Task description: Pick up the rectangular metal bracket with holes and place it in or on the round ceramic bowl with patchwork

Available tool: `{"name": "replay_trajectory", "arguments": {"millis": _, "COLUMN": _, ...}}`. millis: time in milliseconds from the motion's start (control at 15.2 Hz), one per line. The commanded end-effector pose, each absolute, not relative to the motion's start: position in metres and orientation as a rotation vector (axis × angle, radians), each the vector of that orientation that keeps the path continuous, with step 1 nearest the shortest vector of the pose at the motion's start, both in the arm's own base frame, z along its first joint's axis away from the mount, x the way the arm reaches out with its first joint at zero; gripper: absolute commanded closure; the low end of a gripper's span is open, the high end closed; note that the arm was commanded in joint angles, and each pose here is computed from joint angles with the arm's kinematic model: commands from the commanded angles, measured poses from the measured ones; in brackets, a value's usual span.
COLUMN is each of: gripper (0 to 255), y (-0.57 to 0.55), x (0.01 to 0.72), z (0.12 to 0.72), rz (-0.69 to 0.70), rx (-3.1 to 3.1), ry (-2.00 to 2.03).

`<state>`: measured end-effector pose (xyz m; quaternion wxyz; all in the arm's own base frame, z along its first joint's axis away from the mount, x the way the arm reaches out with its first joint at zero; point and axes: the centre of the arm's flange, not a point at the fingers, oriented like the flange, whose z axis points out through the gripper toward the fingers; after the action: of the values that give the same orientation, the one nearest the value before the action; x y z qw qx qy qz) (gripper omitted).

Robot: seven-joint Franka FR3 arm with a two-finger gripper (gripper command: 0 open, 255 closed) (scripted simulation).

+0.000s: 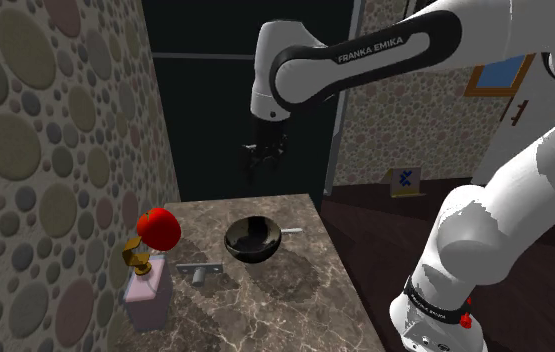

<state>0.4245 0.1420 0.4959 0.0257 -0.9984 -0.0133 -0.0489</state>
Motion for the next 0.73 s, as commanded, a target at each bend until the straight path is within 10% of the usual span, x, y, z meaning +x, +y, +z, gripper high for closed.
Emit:
{"name": "replay_trajectory", "arguments": {"millis": 0, "gripper": 0, "y": 0.157, "x": 0.436, "z": 0.478, "rz": -0.135, "rx": -3.095, "ry": -0.077}}
{"name": "replay_trajectory", "arguments": {"millis": 660, "gripper": 0, "y": 0.241, "x": 0.487, "z": 0.379, "rz": -0.047, "rx": -3.132, "ry": -0.254}}
